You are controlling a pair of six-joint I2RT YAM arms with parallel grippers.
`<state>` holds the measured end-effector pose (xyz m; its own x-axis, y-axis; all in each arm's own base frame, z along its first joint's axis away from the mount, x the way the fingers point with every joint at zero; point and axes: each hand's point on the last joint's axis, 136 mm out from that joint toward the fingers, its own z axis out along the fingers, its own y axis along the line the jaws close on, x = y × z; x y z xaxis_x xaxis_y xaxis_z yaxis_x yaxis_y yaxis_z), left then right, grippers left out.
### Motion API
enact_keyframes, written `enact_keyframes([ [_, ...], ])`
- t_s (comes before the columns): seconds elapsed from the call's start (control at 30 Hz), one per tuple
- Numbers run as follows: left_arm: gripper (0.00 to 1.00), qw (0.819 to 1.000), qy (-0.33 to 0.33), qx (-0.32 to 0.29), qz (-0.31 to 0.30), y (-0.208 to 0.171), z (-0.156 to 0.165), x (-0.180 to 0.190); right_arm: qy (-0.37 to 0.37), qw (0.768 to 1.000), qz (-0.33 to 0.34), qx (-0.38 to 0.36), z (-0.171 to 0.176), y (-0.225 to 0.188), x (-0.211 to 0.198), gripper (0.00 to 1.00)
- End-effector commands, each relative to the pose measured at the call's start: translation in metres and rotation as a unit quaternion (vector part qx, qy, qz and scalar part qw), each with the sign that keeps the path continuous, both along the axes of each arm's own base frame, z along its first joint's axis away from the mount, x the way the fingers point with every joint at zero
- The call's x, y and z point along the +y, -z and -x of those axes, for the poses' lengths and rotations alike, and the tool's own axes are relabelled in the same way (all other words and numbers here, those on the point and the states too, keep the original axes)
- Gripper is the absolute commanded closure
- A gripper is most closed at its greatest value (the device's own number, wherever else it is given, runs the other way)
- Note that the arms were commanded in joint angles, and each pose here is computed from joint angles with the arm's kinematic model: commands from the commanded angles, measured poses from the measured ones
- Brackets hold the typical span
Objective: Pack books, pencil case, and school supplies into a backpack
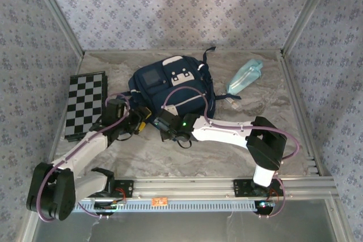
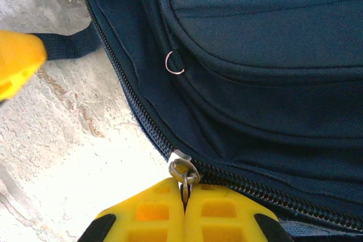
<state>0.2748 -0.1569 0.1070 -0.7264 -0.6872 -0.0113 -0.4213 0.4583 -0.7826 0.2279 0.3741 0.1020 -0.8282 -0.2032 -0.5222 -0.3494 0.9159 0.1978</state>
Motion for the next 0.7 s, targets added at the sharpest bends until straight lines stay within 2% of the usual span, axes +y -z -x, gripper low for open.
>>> enact_keyframes([
  [0.0, 0.38, 0.999, -0.044, -0.001, 0.011, -0.004, -0.015, -0.003, 0.009, 1.0, -0.006, -0.002, -0.001, 0.003, 0.002, 1.0],
  [0.13, 0.42, 0.999, -0.031, 0.009, 0.02, 0.0, -0.023, -0.025, 0.008, 1.0, -0.003, 0.001, 0.0, 0.005, 0.001, 1.0],
  [0.27, 0.51, 0.999, -0.025, 0.015, 0.021, 0.007, -0.028, -0.046, 0.01, 1.0, 0.0, -0.001, -0.001, 0.005, -0.002, 1.0],
  [0.33, 0.62, 1.0, -0.017, 0.02, 0.009, 0.011, -0.029, -0.049, 0.007, 1.0, -0.004, 0.0, -0.001, 0.005, -0.001, 1.0],
  [0.53, 1.0, 0.998, -0.028, 0.014, -0.046, 0.018, -0.035, -0.024, 0.002, 1.0, 0.029, 0.0, 0.004, 0.001, -0.015, 1.0],
  [0.67, 1.0, 0.998, -0.03, -0.001, -0.056, 0.008, -0.048, 0.003, 0.009, 0.998, 0.064, 0.014, 0.02, 0.008, -0.047, 1.0],
])
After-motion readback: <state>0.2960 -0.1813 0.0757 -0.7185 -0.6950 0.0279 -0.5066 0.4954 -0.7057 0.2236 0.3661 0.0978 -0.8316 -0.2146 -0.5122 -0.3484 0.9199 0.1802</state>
